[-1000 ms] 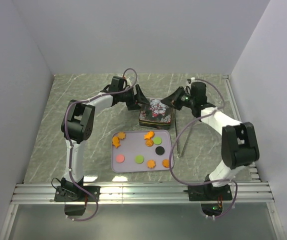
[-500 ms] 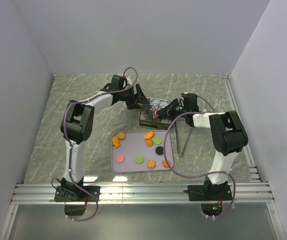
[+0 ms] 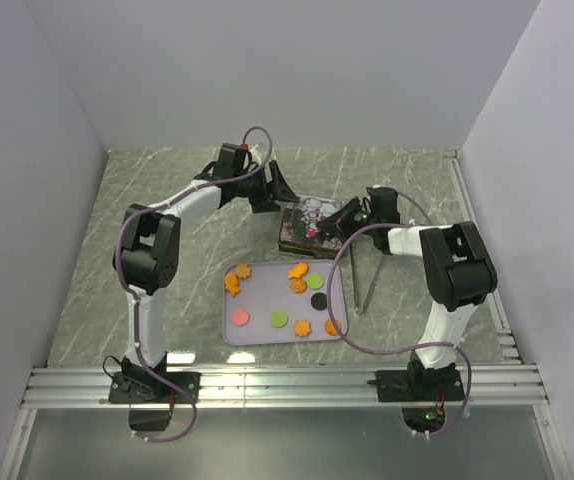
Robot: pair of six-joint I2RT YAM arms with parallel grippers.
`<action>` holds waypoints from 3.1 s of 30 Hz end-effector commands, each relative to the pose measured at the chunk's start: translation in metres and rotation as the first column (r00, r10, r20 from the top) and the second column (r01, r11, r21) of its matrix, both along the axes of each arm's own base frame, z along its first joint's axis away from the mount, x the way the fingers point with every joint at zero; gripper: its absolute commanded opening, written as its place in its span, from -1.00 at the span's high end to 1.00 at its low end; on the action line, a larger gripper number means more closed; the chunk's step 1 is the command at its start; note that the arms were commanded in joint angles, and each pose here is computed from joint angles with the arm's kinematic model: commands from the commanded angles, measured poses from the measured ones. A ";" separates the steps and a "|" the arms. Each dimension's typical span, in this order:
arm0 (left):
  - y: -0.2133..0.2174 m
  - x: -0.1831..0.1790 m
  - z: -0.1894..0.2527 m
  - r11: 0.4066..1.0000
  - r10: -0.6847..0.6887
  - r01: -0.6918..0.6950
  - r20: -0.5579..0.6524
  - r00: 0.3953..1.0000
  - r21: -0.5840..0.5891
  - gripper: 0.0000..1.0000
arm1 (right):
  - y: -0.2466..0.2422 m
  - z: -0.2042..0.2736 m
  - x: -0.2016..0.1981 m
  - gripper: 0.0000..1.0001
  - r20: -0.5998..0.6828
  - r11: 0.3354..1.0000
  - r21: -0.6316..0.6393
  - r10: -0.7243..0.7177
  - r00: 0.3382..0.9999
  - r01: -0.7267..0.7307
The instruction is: Pack the cookies
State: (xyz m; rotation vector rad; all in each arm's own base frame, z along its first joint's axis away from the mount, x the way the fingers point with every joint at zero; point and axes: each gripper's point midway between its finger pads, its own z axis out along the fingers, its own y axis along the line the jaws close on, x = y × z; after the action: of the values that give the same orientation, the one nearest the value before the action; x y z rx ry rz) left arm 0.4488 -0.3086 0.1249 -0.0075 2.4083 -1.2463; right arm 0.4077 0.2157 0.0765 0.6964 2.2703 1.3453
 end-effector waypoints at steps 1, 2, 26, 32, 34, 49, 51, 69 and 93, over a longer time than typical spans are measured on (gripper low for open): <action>0.009 0.001 0.028 0.998 0.031 -0.035 0.089 0.996 0.044 -0.62 | -0.009 -0.027 -0.005 0.95 -0.070 0.996 -0.089 -0.019 0.997 0.012; 0.012 0.003 0.028 0.997 0.042 -0.048 0.095 0.995 0.059 -0.63 | -0.008 -0.026 -0.005 0.95 -0.069 0.996 -0.089 -0.014 0.997 0.007; 0.108 -0.012 0.077 0.944 0.291 -0.315 0.196 0.936 0.101 -0.71 | 0.057 0.125 0.006 0.79 0.227 0.975 -0.175 0.172 0.959 -0.134; 0.128 -0.030 0.102 0.931 0.316 -0.351 0.259 0.913 0.102 -0.76 | 0.065 0.202 -0.016 0.78 0.371 0.966 -0.205 0.225 0.901 -0.157; 0.132 -0.041 0.112 0.928 0.318 -0.358 0.287 0.904 0.099 -0.80 | 0.066 0.230 -0.033 0.77 0.429 0.963 -0.207 0.247 0.869 -0.172; 0.175 -0.156 0.142 0.909 0.308 -0.399 0.452 0.838 0.121 -0.97 | 0.014 0.242 -0.154 0.17 0.516 0.914 -0.395 0.308 0.799 -0.096; 0.177 -0.166 0.135 0.908 0.311 -0.401 0.446 0.839 0.121 -0.98 | 0.004 0.231 -0.161 0.10 0.506 0.898 -0.434 0.310 0.805 -0.073; 0.211 -0.208 0.109 0.834 0.401 -0.532 0.500 0.767 0.146 -0.99 | -0.080 0.178 -0.231 -0.65 0.468 0.830 -0.552 0.231 0.853 0.079; 0.304 -0.163 0.044 0.472 0.452 -0.881 0.855 0.253 0.011 -0.99 | -0.111 0.172 -0.167 -0.99 0.592 0.648 -0.671 0.176 0.787 0.360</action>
State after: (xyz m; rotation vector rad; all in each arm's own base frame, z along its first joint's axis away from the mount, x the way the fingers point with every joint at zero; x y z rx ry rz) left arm 0.2732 -0.0134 0.1309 -0.2931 1.6683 -0.0623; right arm 0.2243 0.1068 0.2363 0.0577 1.9695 0.3959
